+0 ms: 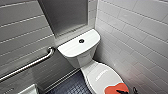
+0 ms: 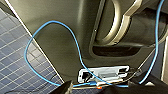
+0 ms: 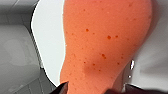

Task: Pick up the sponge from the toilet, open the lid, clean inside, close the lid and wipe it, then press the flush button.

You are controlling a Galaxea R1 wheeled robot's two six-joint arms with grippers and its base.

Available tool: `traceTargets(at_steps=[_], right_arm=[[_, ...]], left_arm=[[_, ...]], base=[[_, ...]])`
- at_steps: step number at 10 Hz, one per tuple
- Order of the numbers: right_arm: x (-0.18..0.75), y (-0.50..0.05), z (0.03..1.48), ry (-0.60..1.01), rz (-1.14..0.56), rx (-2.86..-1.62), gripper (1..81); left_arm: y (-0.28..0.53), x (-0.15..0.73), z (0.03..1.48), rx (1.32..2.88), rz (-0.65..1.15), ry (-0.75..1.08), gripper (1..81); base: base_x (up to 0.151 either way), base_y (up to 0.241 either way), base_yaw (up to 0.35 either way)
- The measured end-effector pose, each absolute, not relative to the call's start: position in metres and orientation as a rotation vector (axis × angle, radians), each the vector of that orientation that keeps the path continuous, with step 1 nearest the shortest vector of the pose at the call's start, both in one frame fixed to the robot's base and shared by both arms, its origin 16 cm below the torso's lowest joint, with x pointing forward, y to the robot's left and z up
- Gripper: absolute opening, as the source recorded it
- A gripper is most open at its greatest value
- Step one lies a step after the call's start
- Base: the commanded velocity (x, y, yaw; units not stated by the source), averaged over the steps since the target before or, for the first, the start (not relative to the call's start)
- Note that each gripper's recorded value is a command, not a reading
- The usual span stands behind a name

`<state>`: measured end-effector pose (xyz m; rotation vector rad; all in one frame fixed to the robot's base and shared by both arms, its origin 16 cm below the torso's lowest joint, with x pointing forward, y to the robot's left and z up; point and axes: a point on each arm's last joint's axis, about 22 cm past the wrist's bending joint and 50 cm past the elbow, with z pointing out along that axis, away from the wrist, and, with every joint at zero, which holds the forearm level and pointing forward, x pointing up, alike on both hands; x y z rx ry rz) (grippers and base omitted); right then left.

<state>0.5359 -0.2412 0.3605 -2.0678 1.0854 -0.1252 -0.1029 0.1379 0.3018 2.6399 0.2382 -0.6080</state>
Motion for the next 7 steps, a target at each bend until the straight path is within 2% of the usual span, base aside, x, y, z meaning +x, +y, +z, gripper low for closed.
traceTargets(at_steps=[7], right_arm=[[0.581, -0.25, 0.331, 1.117, -0.146, -2.117, 81.1]], left_arm=[[0.144, -0.104, 0.301, 2.647, -0.611, 0.236, 81.1]], base=[[0.0, 0.0, 0.0]])
